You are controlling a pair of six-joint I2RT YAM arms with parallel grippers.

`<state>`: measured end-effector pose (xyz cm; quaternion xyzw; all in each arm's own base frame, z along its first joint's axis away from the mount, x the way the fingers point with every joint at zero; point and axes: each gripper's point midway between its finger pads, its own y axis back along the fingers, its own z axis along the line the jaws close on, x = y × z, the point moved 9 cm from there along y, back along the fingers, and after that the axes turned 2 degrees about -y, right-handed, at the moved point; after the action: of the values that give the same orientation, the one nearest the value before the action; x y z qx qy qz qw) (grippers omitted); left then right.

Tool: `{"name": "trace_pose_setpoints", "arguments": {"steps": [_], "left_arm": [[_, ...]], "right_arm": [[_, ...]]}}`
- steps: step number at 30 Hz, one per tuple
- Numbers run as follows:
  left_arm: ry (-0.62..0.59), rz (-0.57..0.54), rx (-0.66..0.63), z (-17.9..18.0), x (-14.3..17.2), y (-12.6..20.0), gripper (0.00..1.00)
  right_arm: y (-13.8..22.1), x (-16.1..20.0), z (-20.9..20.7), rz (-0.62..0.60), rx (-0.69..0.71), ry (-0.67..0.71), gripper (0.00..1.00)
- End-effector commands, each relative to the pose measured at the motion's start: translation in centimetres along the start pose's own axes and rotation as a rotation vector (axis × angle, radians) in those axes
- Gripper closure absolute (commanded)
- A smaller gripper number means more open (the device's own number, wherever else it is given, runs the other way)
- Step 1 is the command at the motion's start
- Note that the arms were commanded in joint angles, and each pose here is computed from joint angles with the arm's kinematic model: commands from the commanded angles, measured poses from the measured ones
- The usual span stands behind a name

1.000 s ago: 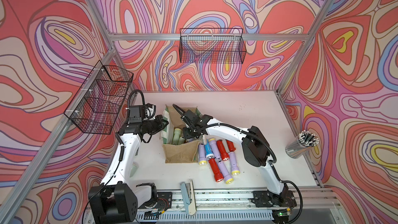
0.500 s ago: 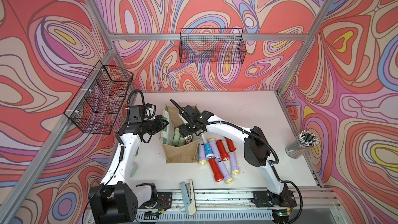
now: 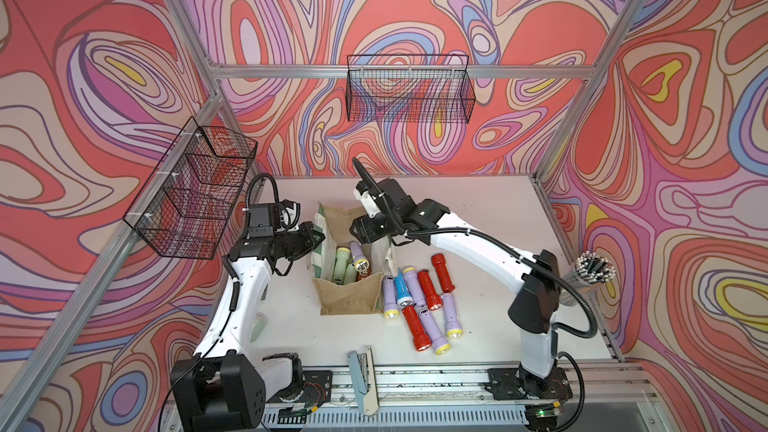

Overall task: Put the flashlights into the tote bags
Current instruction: Place the flashlight in the canvas bag, then pick up the flashlight from the center of the board.

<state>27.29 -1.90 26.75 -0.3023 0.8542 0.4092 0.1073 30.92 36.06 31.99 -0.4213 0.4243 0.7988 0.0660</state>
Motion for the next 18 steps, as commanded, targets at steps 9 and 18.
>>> {"name": "trace_pose_setpoints", "arguments": {"steps": [9, 18], "left_arm": [[-0.010, -0.005, 0.019, -0.3, 0.1, 0.1, 1.00], [-0.006, 0.002, 0.014, -0.1, 0.1, -0.1, 1.00]], "right_arm": [[9.0, -0.2, -7.9, -0.235, 0.315, -0.129, 0.35], [9.6, 6.5, -14.0, 0.006, 0.557, -0.265, 0.34]]}}
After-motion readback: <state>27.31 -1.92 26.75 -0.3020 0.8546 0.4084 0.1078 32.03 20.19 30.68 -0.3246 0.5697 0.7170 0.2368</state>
